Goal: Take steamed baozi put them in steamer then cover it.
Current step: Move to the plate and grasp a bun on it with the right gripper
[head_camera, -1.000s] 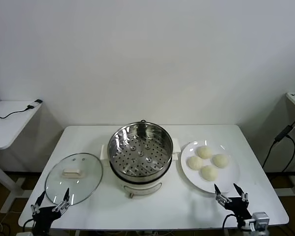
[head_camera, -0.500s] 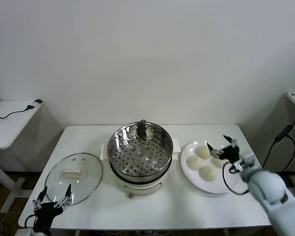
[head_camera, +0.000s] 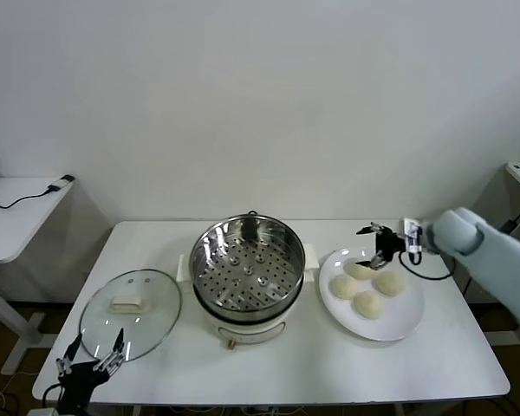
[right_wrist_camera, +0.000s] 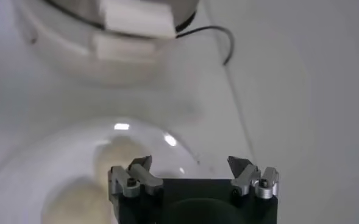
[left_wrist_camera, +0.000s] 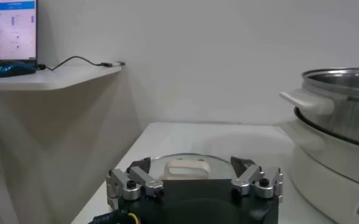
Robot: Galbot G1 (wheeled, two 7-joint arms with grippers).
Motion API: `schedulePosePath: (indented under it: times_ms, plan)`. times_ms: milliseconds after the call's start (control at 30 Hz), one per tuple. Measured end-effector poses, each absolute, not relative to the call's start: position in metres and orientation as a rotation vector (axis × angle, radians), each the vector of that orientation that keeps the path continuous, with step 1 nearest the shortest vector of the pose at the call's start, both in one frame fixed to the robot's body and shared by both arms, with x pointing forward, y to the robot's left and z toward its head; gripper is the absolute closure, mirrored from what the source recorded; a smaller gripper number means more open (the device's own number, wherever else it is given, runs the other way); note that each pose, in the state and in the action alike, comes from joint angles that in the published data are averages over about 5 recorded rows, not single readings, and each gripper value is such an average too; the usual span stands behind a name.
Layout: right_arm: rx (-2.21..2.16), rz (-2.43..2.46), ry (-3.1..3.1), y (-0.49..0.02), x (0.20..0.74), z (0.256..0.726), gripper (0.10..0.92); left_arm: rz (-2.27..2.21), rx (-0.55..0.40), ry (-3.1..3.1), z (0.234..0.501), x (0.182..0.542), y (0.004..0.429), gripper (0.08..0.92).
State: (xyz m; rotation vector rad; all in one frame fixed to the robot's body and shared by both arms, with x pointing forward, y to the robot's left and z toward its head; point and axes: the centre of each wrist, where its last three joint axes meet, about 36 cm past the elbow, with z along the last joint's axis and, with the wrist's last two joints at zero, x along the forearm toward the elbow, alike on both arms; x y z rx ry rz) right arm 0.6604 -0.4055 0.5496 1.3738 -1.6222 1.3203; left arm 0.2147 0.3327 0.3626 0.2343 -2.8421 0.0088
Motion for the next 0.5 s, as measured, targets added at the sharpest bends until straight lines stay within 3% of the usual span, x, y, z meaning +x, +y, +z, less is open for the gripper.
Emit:
schedulePosePath:
  times_ms: [500]
  plan:
    - [1.289,1.286,-1.371,-0.377,0.709,0.535,0.200,0.015,0.243,-2.829,0.360,0.212,0.332,0.177]
